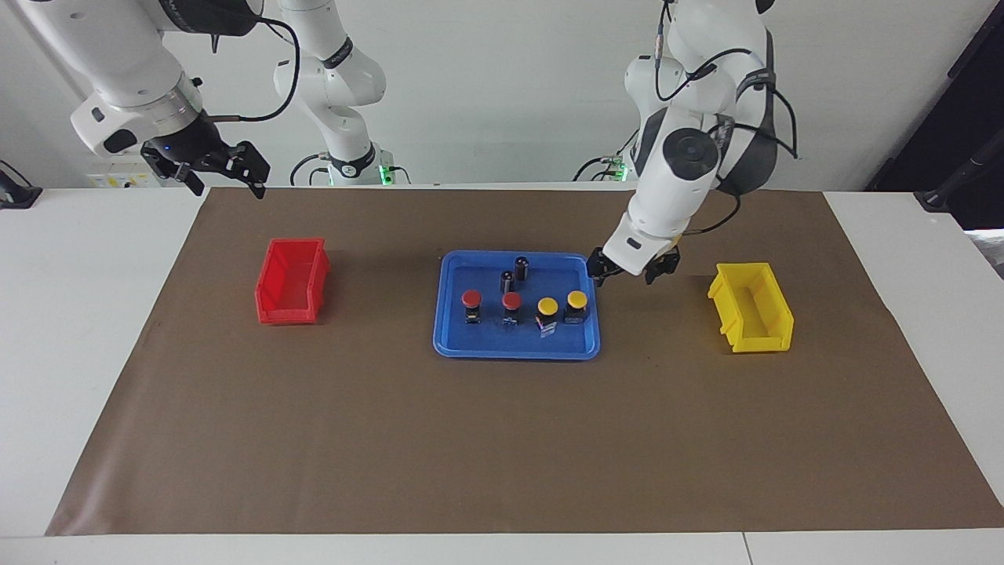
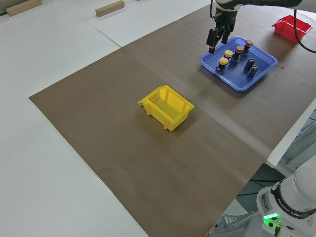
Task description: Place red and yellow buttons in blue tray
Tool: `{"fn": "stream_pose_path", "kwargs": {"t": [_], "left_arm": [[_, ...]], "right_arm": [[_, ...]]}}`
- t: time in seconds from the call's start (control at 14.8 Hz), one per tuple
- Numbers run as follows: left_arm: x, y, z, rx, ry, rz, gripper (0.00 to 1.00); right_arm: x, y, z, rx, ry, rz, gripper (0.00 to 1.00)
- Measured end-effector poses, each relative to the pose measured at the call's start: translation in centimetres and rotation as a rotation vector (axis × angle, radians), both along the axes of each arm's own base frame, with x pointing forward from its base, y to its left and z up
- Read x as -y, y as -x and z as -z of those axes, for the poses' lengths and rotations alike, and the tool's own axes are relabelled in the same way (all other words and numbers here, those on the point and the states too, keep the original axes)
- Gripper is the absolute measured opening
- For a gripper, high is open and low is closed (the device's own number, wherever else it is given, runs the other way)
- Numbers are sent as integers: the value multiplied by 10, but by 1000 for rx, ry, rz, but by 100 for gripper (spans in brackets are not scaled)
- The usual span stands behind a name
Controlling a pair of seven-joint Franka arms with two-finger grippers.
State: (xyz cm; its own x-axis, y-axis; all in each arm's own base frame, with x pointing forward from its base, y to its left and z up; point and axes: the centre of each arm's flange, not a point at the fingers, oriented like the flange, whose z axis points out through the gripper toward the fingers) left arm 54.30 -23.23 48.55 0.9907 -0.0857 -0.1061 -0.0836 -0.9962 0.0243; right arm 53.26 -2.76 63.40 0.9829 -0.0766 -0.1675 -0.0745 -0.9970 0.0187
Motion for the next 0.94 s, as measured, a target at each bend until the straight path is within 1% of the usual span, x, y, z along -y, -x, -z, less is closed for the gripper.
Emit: {"fn": "stream_pose_path", "kwargs": {"t": [0.13,0.27,0.4,0.61,0.94], "left_arm": [[-41,-1,-37,17,15,33,100],[-88,5,-67,25,-6,53,100],[-121,12,-89,38,-13,47,100],[-150,16,-109,44,-8,65,100],[-200,13,-126,52,0,51,100]], "right_arm": [[0,0,0,0,0,0,100],[0,0,0,0,0,0,100],[0,0,0,0,0,0,100],[0,0,0,0,0,0,100],[0,0,0,0,0,0,100]]}}
